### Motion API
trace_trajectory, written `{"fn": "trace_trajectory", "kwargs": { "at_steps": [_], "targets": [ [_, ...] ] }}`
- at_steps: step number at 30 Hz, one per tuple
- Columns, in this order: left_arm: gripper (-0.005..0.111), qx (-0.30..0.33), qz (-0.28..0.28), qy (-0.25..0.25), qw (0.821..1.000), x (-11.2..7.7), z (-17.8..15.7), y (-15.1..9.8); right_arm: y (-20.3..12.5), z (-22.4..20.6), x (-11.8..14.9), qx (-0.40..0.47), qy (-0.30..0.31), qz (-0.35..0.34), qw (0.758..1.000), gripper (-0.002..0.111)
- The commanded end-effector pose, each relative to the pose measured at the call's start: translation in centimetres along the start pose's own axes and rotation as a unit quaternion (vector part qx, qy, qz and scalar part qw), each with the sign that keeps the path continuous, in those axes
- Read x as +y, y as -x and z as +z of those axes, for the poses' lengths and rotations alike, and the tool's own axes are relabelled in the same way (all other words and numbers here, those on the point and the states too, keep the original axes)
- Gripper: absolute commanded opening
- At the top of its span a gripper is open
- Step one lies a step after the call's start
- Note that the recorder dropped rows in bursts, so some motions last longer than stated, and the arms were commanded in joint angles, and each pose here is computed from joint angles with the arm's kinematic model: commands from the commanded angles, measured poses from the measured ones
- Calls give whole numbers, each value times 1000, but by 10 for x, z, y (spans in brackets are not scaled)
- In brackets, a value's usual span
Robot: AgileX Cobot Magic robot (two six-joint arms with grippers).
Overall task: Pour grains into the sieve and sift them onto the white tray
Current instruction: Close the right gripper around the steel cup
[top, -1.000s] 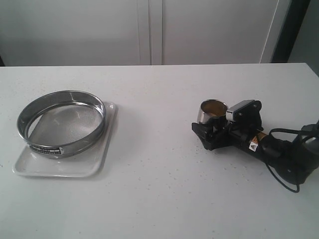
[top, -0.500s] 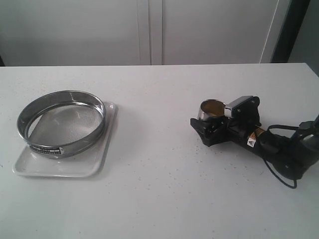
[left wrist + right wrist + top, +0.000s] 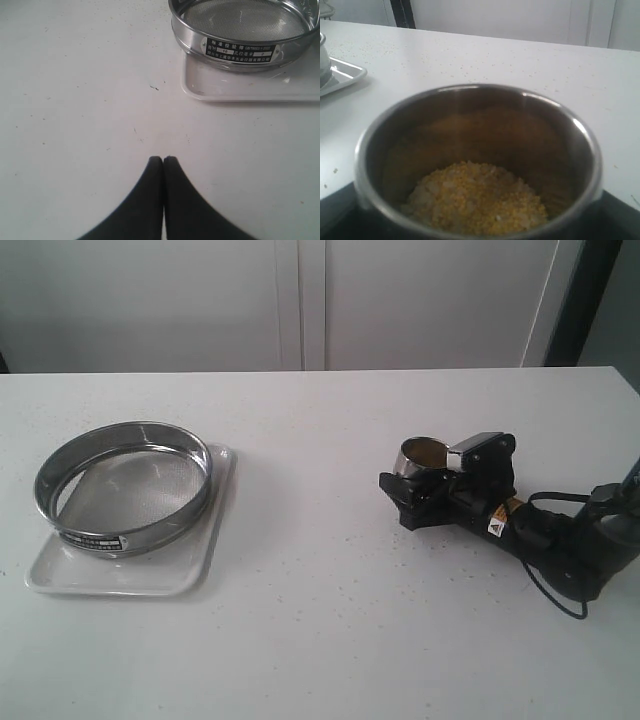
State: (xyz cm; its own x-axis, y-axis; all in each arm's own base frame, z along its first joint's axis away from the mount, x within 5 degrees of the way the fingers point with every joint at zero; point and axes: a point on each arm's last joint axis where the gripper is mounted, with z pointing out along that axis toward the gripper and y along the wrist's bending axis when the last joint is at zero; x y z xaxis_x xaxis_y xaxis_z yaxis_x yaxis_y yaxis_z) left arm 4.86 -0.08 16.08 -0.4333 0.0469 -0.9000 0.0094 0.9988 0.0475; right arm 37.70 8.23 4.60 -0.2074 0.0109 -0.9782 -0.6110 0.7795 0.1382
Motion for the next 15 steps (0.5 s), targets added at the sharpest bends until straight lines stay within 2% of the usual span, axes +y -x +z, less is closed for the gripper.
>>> {"fn": "trace_trajectory", "kwargs": {
  "at_steps": [1, 8, 15],
  "targets": [
    [0, 6, -5, 0, 1000, 0, 1, -3, 2, 1, 0, -7, -2, 5, 1000, 0],
    [0, 6, -5, 0, 1000, 0, 1, -3, 3, 1, 0, -9, -5, -14, 1000, 0],
    [0, 6, -5, 0, 1000, 0, 1, -3, 27, 1, 1, -34, -4, -32, 999, 0]
  ]
}}
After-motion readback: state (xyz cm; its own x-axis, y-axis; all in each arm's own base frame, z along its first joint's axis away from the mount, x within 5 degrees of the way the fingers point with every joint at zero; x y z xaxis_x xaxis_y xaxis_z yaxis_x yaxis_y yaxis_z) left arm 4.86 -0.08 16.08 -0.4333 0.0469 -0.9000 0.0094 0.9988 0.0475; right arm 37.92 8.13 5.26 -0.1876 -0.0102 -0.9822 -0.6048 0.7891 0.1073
